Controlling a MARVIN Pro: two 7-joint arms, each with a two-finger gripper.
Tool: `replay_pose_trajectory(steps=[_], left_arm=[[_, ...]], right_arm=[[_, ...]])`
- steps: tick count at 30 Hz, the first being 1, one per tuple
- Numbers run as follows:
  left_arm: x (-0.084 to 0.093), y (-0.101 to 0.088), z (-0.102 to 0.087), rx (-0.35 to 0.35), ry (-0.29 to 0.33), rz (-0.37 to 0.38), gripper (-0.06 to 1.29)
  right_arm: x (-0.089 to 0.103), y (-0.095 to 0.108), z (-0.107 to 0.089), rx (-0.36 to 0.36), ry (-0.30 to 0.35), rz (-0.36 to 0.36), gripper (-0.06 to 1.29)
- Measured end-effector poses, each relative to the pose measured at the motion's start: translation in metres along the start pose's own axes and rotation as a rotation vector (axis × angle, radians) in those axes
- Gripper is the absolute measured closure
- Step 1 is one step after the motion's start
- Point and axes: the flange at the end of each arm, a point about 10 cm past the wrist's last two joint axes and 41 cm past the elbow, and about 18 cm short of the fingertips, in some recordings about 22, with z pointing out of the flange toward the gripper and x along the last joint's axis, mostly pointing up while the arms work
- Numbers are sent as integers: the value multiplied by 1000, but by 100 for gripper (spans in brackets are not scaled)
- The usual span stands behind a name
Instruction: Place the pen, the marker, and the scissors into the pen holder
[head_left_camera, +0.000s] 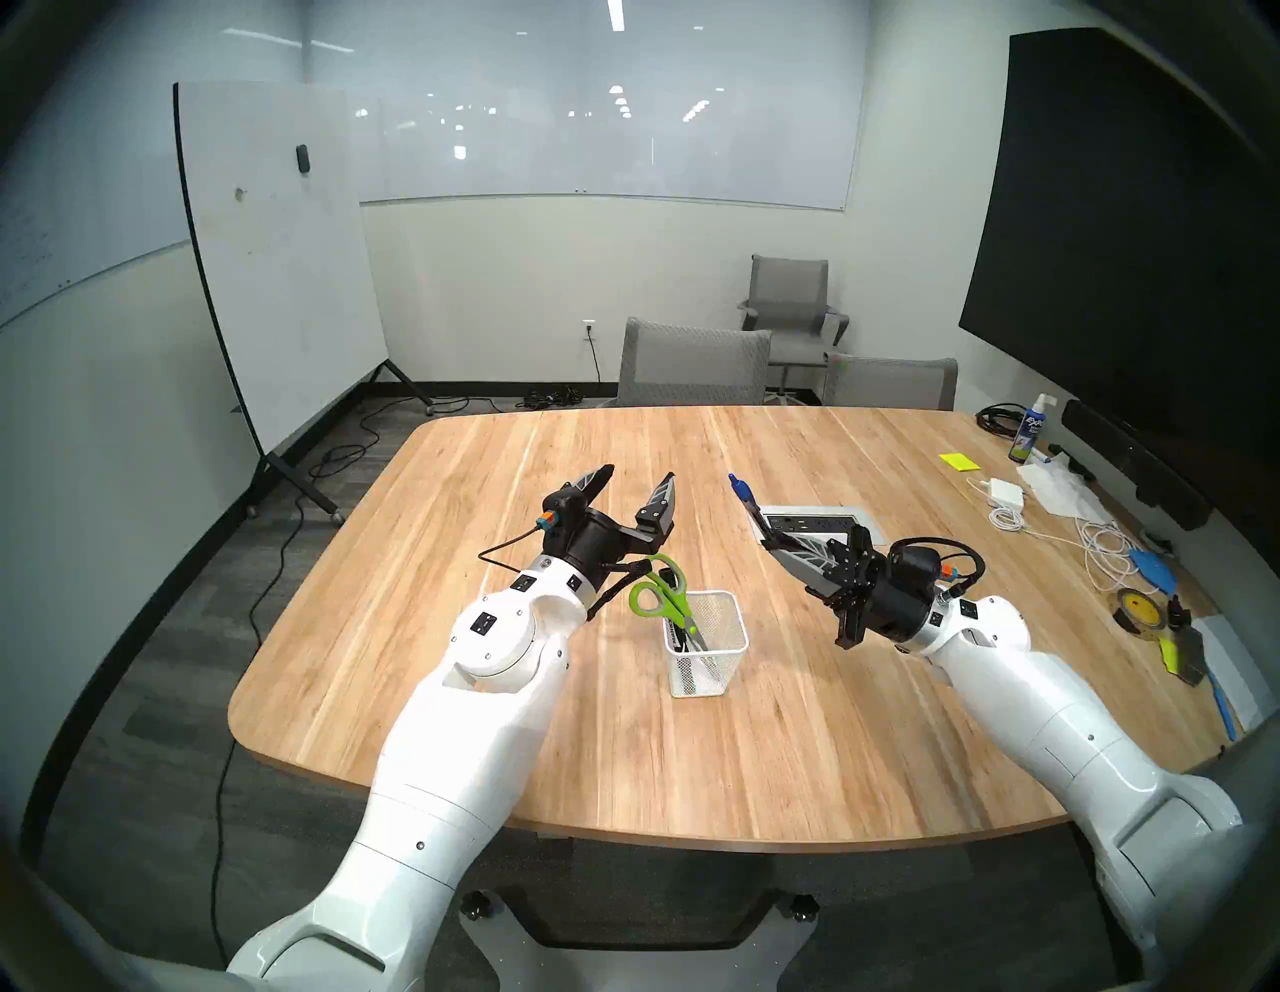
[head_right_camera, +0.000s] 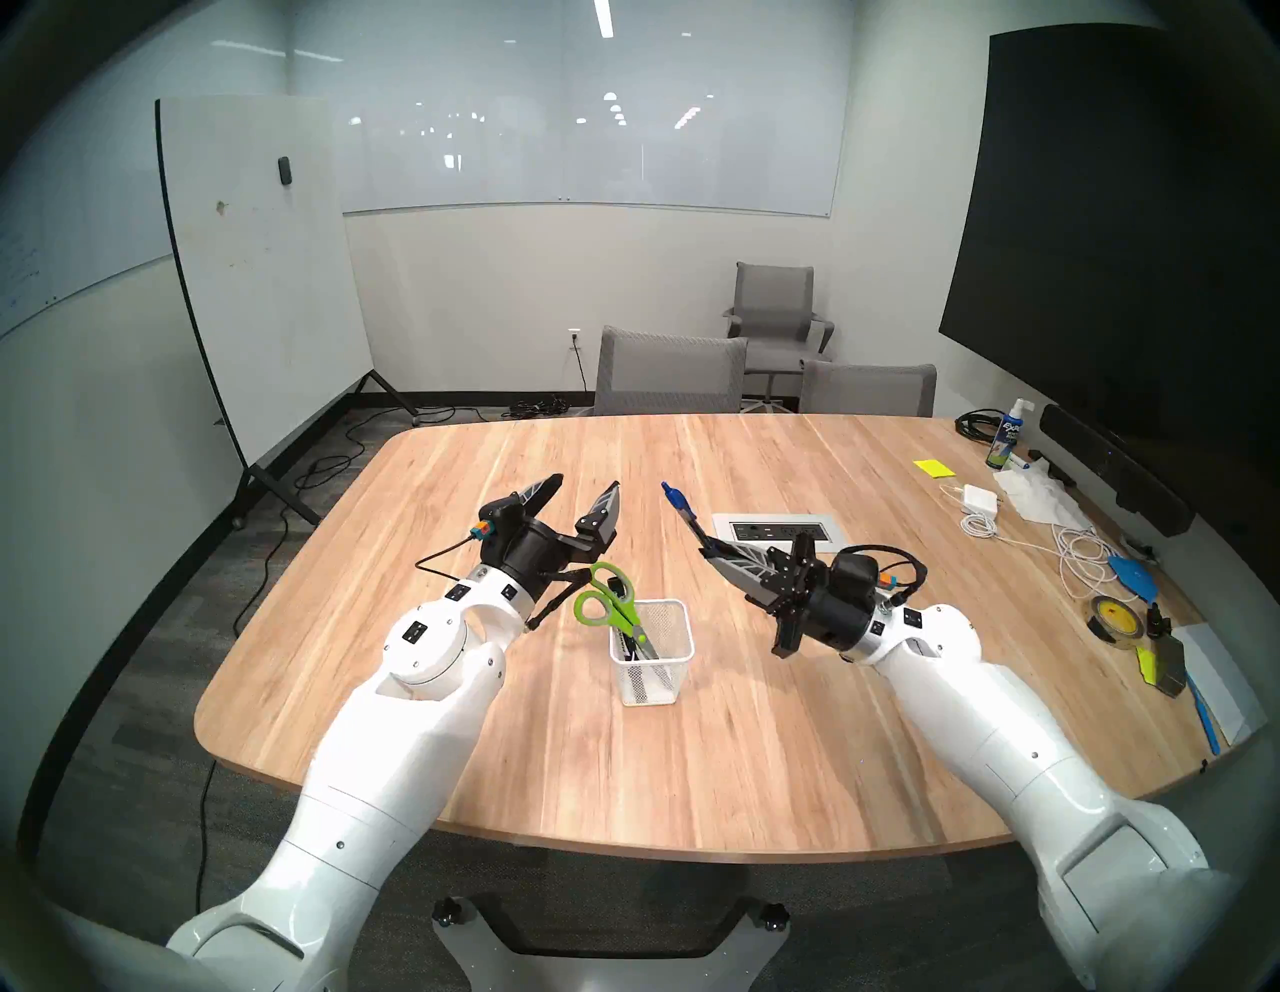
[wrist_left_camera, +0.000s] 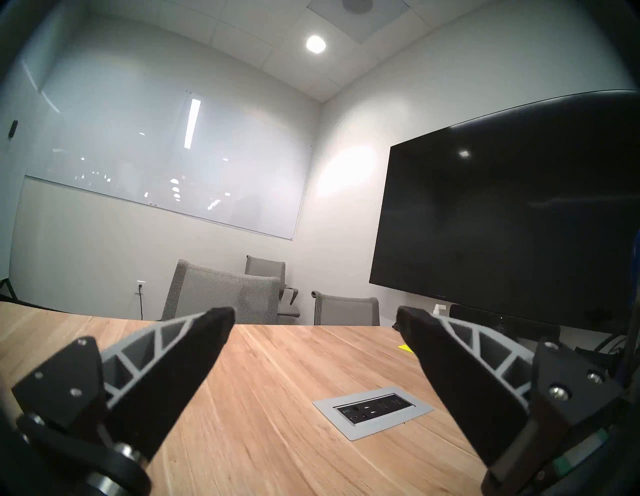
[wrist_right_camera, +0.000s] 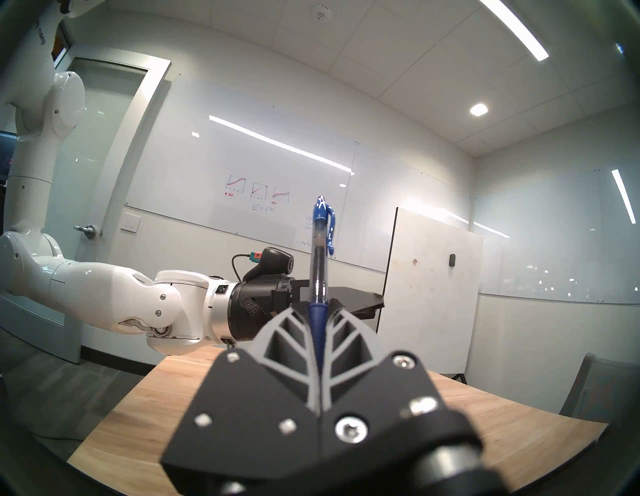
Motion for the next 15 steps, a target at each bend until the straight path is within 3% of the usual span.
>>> replay_pose_trajectory(steps=[15], left_arm=[[-2,5,1,-2,-5,-7,-4]], right_arm=[[0,0,0,0,1,0,125]])
